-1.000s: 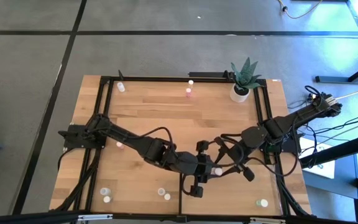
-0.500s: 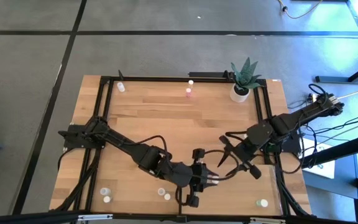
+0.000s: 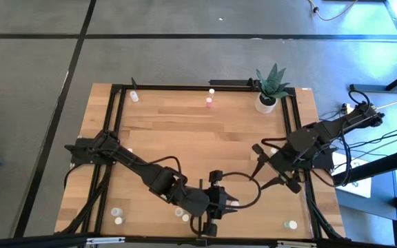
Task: Pick and place medicine bottles onto shelf by color
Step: Put the bottom right pink pill bottle on the shelf
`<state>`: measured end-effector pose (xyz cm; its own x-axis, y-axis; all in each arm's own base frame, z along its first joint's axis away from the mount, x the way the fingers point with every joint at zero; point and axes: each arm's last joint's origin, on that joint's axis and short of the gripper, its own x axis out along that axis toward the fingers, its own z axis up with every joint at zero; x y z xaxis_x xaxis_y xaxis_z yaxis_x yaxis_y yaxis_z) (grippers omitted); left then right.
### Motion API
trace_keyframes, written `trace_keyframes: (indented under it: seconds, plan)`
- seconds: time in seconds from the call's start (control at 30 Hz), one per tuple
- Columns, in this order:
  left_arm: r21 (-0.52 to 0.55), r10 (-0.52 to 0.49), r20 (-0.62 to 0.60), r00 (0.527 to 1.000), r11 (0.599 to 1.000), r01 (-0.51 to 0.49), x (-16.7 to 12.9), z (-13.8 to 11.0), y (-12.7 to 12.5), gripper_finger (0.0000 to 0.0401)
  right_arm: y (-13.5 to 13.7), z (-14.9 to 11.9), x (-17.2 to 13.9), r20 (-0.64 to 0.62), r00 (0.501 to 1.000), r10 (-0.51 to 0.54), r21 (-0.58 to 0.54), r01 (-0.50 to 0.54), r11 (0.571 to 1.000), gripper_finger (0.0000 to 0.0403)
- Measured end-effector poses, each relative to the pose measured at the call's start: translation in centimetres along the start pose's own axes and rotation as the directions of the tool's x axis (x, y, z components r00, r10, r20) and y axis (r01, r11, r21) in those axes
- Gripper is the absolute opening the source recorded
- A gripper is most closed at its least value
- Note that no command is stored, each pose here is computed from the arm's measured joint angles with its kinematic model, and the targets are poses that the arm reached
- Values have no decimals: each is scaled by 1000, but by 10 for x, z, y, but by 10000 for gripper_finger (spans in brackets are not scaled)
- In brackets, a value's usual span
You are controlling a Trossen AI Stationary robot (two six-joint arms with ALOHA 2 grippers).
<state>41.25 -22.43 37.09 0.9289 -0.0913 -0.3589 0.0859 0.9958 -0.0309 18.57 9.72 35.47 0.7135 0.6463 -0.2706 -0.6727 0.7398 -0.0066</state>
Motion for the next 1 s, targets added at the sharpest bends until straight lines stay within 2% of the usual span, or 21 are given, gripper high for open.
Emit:
trace_keyframes:
  seconds: [0.23,0.6,1.0]
  plan:
    - [1,-13,-13,1000,1000,14,3,-6,-9,95,5,0,1,5,997,79,-9,-79,997,194]
    - [11,-33,-14,999,999,33,0,-8,-17,94,5,0,1,5,997,82,-11,-82,997,194]
    - [-17,-33,-13,999,999,33,19,-20,-19,94,5,-1,1,-6,996,86,0,-86,996,194]
